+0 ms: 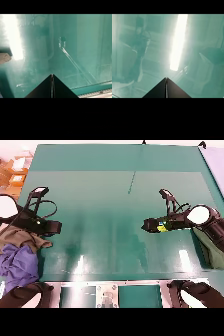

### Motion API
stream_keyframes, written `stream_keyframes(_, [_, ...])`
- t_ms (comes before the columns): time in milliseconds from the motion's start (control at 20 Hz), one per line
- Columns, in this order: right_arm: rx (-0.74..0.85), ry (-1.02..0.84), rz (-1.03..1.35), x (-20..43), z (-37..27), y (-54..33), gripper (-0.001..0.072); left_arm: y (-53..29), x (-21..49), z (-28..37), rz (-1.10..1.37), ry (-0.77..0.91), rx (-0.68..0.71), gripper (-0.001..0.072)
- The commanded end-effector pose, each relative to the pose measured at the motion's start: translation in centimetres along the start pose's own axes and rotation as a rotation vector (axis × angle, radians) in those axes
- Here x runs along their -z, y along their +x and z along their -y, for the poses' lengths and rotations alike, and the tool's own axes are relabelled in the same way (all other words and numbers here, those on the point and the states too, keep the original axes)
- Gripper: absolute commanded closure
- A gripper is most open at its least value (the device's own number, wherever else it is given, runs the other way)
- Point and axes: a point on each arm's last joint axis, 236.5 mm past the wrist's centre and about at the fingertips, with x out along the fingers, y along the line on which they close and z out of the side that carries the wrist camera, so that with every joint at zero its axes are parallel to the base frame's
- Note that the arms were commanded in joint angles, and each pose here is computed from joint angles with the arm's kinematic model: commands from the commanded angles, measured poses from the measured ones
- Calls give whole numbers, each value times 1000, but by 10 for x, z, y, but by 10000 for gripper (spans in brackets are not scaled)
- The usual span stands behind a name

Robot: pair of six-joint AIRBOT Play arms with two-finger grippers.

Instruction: Fold the shirts.

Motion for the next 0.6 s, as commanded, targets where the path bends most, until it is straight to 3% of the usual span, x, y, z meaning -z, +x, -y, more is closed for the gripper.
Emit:
stream_keyframes(0, [-1,-2,-1,1,-1,0,695,0,1,0,-3,-1,-1,676])
stream_keyframes(150, [-1,-2,-1,1,-1,0,696,-1,11,-11,-44,-18,-48,676])
stream_keyframes(300, [-1,-2,-1,1,-1,0,696,-15,26,-78,-92,-95,-341,675])
stream_keyframes(350, [-1,-2,-1,1,-1,0,696,-23,25,-101,-83,-115,-446,497])
stream_keyframes(400, [-1,-2,-1,1,-1,0,696,-30,24,-121,-68,-136,-537,122])
stream_keyframes(450, [-1,-2,-1,1,-1,0,696,-31,24,-134,-60,-148,-580,78])
stream_keyframes(550, [-1,-2,0,0,-1,0,696,-14,31,-154,-64,-199,-578,77])
